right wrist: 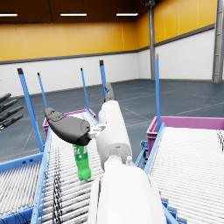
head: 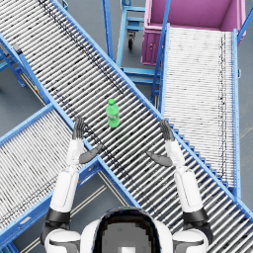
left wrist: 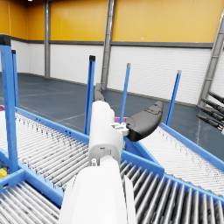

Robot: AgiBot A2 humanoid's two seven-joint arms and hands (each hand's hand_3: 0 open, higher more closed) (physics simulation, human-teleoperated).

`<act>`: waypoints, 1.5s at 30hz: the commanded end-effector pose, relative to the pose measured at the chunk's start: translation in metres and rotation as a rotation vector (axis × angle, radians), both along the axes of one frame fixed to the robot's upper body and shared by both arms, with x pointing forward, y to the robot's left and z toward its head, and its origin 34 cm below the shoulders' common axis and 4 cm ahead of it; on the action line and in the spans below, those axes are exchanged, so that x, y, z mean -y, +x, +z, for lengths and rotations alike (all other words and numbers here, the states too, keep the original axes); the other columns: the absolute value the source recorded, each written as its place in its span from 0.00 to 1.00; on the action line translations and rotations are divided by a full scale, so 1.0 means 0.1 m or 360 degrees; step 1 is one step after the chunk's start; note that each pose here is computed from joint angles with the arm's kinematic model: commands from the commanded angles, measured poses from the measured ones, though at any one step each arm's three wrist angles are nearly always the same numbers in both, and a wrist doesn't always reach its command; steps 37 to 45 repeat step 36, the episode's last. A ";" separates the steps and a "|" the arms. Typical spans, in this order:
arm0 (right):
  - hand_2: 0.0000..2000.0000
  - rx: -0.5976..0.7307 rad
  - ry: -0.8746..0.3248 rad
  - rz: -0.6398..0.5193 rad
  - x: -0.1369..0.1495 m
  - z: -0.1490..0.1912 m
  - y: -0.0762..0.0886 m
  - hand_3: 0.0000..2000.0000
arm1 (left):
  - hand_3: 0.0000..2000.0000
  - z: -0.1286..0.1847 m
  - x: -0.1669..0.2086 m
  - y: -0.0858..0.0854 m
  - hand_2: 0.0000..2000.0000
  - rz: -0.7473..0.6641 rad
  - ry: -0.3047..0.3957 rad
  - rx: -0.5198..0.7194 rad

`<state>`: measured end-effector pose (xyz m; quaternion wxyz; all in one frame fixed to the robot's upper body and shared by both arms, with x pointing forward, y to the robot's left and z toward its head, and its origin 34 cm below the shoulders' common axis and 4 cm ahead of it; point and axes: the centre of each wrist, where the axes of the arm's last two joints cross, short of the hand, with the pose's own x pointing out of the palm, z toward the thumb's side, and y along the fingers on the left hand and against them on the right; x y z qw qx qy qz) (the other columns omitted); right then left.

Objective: Pick up the oil and place it on the left assembly line, put the cola on the right, and keep Sprite still

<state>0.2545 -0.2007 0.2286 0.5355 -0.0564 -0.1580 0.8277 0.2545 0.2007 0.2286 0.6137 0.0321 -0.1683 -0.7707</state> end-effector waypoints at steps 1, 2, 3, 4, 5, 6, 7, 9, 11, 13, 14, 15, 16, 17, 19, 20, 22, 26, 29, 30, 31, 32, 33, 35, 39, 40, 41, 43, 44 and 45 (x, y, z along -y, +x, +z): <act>0.00 0.0000 0.0000 0.0000 0.00 0.00 0.00 0.00 | 0.00 0.00 0.00 0.00 0.00 0.0000 0.0000 0.0000; 0.00 0.0000 0.0000 0.0000 0.00 0.00 0.00 0.00 | 0.00 0.00 0.00 0.00 0.00 0.0000 0.0000 0.0000; 0.00 0.0000 0.0000 0.0000 0.00 0.00 0.00 0.00 | 0.00 0.00 0.00 0.00 0.00 0.0000 0.0000 0.0000; 0.00 0.0000 0.0000 0.0000 0.00 0.00 0.00 0.00 | 0.00 0.00 0.00 0.00 0.00 0.0000 0.0000 0.0000; 0.00 0.0000 0.0000 0.0000 0.00 0.00 0.00 0.00 | 0.00 0.00 0.00 0.00 0.00 0.0000 0.0000 0.0000; 0.00 0.0000 0.0000 0.0000 0.00 0.00 0.00 0.00 | 0.00 0.00 0.00 0.00 0.00 0.0000 0.0000 0.0000; 0.00 0.0000 0.0000 0.0000 0.00 0.00 0.00 0.00 | 0.00 0.00 0.00 0.00 0.00 0.0000 0.0000 0.0000; 0.00 0.0000 0.0000 0.0000 0.00 0.00 0.00 0.00 | 0.00 0.00 0.00 0.00 0.00 0.0000 0.0000 0.0000; 0.00 0.0000 0.0000 0.0000 0.00 0.00 0.00 0.00 | 0.00 0.00 0.00 0.00 0.00 0.0000 0.0000 0.0000; 0.00 0.0000 0.0000 0.0000 0.00 0.00 0.00 0.00 | 0.00 0.00 0.00 0.00 0.00 0.0000 0.0000 0.0000; 0.00 0.0000 0.0000 0.0000 0.00 0.00 0.00 0.00 | 0.00 0.00 0.00 0.00 0.00 0.0000 0.0000 0.0000; 0.00 0.0000 0.0000 0.0000 0.00 0.00 0.00 0.00 | 0.00 0.00 0.00 0.00 0.00 0.0000 0.0000 0.0000; 0.00 0.0000 0.0000 0.0000 0.00 0.00 0.00 0.00 | 0.00 0.00 0.00 0.00 0.00 0.0000 0.0000 0.0000; 0.00 0.0000 0.0000 0.0000 0.00 0.00 0.00 0.00 | 0.00 0.00 0.00 0.00 0.00 0.0000 0.0000 0.0000; 0.00 0.0000 0.0000 0.0000 0.00 0.00 0.00 0.00 | 0.00 0.00 0.00 0.00 0.00 0.0000 0.0000 0.0000; 0.00 0.0000 0.0000 0.0000 0.00 0.00 0.00 0.00 | 0.00 0.00 0.00 0.00 0.00 0.0000 0.0000 0.0000; 0.00 0.0000 0.0000 0.0000 0.00 0.00 0.00 0.00 | 0.00 0.00 0.00 0.00 0.00 0.0000 0.0000 0.0000; 0.00 0.0000 0.0000 0.0000 0.00 0.00 0.00 0.00 | 0.00 0.00 0.00 0.00 0.00 0.0000 0.0000 0.0000; 0.00 0.0000 0.0000 0.0000 0.00 0.00 0.00 0.00 | 0.00 0.00 0.00 0.00 0.00 0.0000 0.0000 0.0000; 0.00 0.0000 0.0000 0.0000 0.00 0.00 0.00 0.00 | 0.00 0.00 0.00 0.00 0.00 0.0000 0.0000 0.0000; 0.00 0.0000 0.0000 0.0000 0.00 0.00 0.00 0.00 | 0.00 0.00 0.00 0.00 0.00 0.0000 0.0000 0.0000; 0.00 0.0000 0.0000 0.0000 0.00 0.00 0.00 0.00 | 0.00 0.00 0.00 0.00 0.00 0.0000 0.0000 0.0000; 0.00 0.0000 0.0000 0.0000 0.00 0.00 0.00 0.00 | 0.00 0.00 0.00 0.00 0.00 0.0000 0.0000 0.0000; 0.00 0.0000 0.0000 0.0000 0.00 0.00 0.00 0.00 | 0.00 0.00 0.00 0.00 0.00 0.0000 0.0000 0.0000; 0.00 0.0000 0.0000 0.0000 0.00 0.00 0.00 0.00 | 0.00 0.00 0.00 0.00 0.00 0.0000 0.0000 0.0000; 0.00 0.0000 0.0000 0.0000 0.00 0.00 0.00 0.00 | 0.00 0.00 0.00 0.00 0.00 0.0000 0.0000 0.0000; 0.00 0.0000 0.0000 0.0000 0.00 0.00 0.00 0.00 | 0.00 0.00 0.00 0.00 0.00 0.0000 0.0000 0.0000; 0.00 0.0000 0.0000 0.0000 0.00 0.00 0.00 0.00 | 0.00 0.00 0.00 0.00 0.00 0.0000 0.0000 0.0000; 0.00 0.0000 0.0000 0.0000 0.00 0.00 0.00 0.00 | 0.00 0.00 0.00 0.00 0.00 0.0000 0.0000 0.0000; 0.00 0.0000 0.0000 0.0000 0.00 0.00 0.00 0.00 | 0.00 0.00 0.00 0.00 0.00 0.0000 0.0000 0.0000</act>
